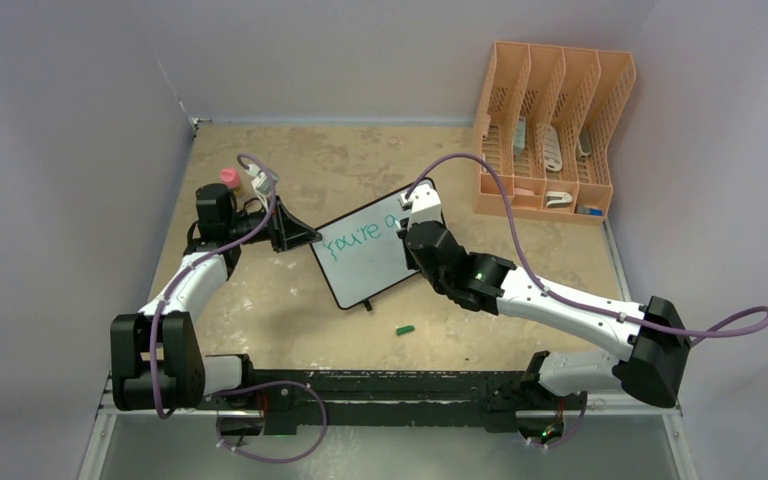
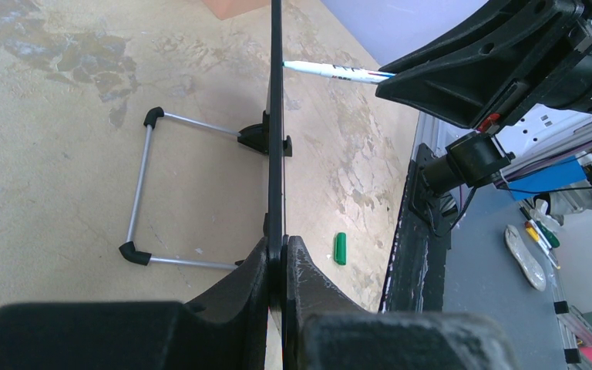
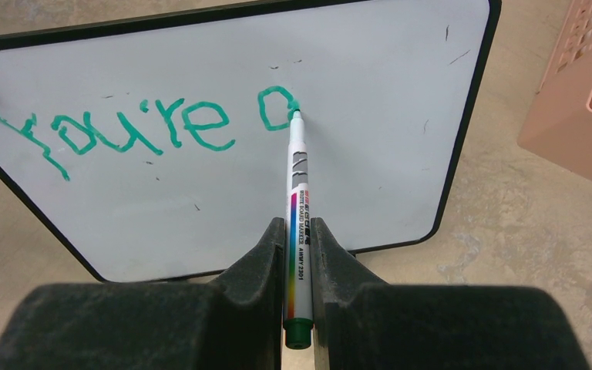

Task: Write a sentence on the whiteboard

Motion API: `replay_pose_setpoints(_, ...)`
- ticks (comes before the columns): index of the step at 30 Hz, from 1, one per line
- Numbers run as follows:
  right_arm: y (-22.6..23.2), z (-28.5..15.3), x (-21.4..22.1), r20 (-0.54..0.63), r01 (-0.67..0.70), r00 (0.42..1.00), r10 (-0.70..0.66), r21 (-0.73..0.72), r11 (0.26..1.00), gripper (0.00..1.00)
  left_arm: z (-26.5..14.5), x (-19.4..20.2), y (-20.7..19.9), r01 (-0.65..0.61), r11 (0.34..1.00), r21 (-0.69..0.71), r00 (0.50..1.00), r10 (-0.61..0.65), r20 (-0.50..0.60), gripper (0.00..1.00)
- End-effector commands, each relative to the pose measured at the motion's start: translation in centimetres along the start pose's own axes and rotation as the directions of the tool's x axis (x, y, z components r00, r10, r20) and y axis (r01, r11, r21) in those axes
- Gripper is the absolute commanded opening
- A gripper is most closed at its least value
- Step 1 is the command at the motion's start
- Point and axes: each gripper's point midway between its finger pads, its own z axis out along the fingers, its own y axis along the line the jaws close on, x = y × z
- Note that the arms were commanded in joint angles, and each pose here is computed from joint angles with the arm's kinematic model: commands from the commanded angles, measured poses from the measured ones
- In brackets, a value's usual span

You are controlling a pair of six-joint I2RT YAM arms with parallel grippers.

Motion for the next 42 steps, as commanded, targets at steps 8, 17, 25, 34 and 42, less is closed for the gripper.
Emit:
replay_pose_setpoints(8,-0.4,-0.6,-0.4,0.007,-0.033,0.999,0.033,0.000,0.999,0.00,0.2,-0.5,-0.2,-0.054,0.998,0.012,0.999,0.054,-0.003,0.00)
replay_pose_setpoints(17,-1.0,-0.6,0.1,-0.001,-0.026,1.000,0.026,0.030,0.999,0.00,0.2,-0.5,-0.2,-0.054,0.998,0.011,0.999,0.054,-0.003,0.00)
replay_pose_setpoints(25,-1.4,-0.7,-0.2,0.011,-0.040,0.999,0.040,0.056,0.998,0.00,0.2,-0.5,-0.2,-0.053,0.999,0.012,0.999,0.053,-0.003,0.00)
replay_pose_setpoints(34,-1.8,-1.6,-2.3,0.076,-0.065,0.995,0.061,0.051,0.997,0.00,0.2,-0.5,-0.2,-0.053,0.999,0.009,0.999,0.053,-0.002,0.00)
replay_pose_setpoints(42,-0.3,-2.7,-2.8,0.086,-0.072,0.994,0.074,-0.031,0.997,0.00,0.2,-0.7,-0.1,-0.055,0.998,-0.002,0.998,0.055,0.002,0.00)
